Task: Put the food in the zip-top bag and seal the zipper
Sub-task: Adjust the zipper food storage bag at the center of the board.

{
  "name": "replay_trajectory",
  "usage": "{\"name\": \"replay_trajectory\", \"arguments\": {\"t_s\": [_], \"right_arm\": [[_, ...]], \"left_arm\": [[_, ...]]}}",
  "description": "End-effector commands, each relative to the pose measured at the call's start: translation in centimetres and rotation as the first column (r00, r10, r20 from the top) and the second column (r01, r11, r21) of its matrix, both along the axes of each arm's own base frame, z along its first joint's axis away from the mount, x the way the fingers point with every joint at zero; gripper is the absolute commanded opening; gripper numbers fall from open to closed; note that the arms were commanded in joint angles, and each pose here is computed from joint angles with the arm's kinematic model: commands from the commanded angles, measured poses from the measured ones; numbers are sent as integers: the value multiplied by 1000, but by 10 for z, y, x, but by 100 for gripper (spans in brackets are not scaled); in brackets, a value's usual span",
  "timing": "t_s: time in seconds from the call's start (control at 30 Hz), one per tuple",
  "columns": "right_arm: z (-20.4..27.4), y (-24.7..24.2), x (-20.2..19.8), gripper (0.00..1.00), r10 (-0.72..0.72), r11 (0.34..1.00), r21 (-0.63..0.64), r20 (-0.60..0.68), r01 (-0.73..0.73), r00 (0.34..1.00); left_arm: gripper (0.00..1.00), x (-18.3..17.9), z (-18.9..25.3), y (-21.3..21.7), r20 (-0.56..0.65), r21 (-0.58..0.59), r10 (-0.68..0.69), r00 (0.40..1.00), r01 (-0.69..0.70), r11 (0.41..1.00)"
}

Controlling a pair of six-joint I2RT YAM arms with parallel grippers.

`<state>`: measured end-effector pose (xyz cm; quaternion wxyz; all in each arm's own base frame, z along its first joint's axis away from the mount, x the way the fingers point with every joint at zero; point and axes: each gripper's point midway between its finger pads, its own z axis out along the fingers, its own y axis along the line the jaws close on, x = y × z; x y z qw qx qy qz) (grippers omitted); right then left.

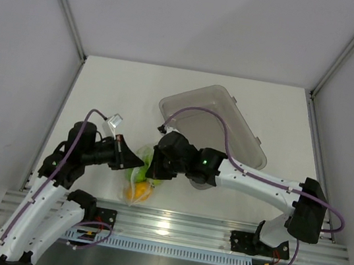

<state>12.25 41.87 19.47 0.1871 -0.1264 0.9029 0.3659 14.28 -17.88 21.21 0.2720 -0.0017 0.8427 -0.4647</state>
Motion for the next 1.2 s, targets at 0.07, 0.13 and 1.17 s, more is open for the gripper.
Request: {"name": "replay_trajectory", "arguments": {"t_s": [0.07,0.13,1.17], "right_arm": [[59,9,12,0,-45,990,139,101,31,994],[68,7,7,0,-43,986,164,98,26,994],[46,-14,9,0,-333,926,172,-48,336,942]], "left_arm": [[1,1,21,-5,58,-39,5,998,-3,999],[1,1,18,-3,60,-16,0,998,1,1000],[74,-19,42,40,345,178,23,938,-90,980]]}}
